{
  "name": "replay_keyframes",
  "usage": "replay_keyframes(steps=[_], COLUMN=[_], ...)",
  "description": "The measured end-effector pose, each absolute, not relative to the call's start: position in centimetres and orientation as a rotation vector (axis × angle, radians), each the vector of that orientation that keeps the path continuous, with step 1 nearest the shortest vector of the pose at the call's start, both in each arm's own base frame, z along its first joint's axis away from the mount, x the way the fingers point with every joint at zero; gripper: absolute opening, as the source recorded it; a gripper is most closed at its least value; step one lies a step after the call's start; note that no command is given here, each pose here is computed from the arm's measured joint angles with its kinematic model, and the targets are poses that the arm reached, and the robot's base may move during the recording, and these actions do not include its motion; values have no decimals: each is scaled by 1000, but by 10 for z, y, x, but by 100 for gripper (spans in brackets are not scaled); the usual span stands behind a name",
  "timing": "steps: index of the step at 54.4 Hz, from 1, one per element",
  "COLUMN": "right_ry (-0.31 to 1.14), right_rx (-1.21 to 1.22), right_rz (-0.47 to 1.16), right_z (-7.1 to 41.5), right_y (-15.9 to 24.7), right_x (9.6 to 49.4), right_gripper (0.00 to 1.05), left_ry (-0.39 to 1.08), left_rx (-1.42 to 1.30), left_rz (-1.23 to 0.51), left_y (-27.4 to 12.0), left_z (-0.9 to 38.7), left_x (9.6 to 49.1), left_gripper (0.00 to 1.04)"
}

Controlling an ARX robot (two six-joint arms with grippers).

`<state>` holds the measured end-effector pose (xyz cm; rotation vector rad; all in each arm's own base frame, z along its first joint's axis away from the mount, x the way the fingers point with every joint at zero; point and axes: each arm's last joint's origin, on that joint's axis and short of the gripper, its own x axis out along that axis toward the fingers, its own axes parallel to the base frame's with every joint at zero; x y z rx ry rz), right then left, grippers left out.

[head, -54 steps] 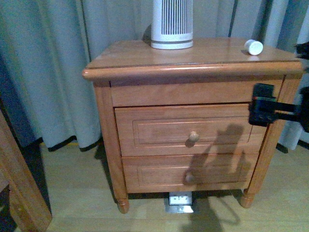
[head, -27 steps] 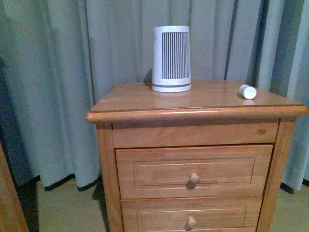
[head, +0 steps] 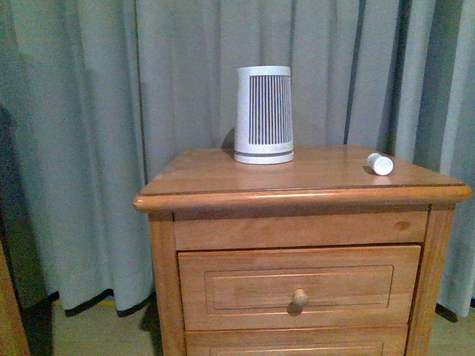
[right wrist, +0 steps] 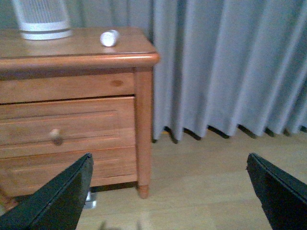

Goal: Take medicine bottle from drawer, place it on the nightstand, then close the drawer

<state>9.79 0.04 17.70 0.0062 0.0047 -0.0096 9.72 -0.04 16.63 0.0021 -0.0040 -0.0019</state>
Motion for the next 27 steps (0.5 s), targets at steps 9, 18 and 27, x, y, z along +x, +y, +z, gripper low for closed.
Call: replay_keyframes(steps=[9,18,27], right_ry=[0,-5,-5], right_rx=[6,6,3], right_rz=[2,2,2], right_z=[168,168,168], right_y=[0,0,0], right_x=[98,97,97], right_gripper=[47,15,3], left_ry=[-4,-4,-4], left_rx=[2,2,2], left_rz=[-3,-2,-3], left_y=[0,0,0], left_z=[166,166,166], left_x=[97,97,97], left_gripper=[98,98,98])
